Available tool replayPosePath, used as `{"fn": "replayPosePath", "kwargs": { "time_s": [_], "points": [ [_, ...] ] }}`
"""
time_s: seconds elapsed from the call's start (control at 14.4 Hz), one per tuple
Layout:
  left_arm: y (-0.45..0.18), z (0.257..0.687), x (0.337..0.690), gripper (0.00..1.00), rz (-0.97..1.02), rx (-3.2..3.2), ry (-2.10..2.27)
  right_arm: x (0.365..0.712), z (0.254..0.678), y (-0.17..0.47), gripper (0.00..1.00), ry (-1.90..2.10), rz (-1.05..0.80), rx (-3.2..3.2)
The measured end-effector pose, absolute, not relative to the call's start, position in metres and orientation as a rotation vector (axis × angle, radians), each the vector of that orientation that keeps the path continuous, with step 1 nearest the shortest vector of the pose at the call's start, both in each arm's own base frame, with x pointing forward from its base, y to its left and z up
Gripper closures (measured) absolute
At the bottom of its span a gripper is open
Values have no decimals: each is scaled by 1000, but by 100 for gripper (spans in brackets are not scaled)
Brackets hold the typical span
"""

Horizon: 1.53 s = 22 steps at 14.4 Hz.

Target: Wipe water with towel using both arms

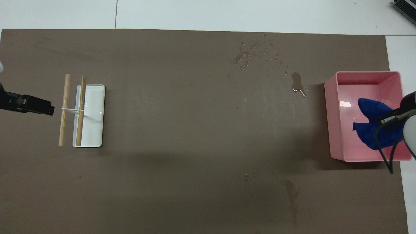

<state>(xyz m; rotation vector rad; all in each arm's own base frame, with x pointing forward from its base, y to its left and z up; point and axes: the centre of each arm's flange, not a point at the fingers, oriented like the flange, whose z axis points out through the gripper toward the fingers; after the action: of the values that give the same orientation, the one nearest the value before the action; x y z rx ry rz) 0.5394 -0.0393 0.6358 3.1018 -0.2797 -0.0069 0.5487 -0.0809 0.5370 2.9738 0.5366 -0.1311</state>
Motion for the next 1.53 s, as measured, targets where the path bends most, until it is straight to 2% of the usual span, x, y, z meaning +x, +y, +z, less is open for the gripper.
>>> {"fn": "replayPosePath", "kwargs": {
  "time_s": [0.28, 0.56, 0.83, 0.97, 1.18, 1.39, 1.53],
  "points": [
    [-39, 636, 539, 0, -7, 3102, -280, 563, 510, -116, 84, 627, 9, 2923],
    [-39, 636, 539, 0, -7, 3102, -280, 568, 461, -177, 84, 657, -3, 2931],
    [-39, 636, 539, 0, -7, 3102, -280, 573, 442, -178, 83, 623, -28, 2954],
    [-39, 636, 539, 0, -7, 3102, -280, 573, 441, -176, 67, 584, -26, 2962],
    [-39, 636, 539, 0, -7, 3102, -280, 573, 443, -176, 34, 567, -21, 2964],
    [-39, 636, 539, 0, -7, 3102, -280, 576, 474, -160, 3, 594, -23, 2955],
    [-39, 636, 539, 0, -7, 3102, -280, 572, 541, -122, 0, 639, -57, 2957]
  ]
}}
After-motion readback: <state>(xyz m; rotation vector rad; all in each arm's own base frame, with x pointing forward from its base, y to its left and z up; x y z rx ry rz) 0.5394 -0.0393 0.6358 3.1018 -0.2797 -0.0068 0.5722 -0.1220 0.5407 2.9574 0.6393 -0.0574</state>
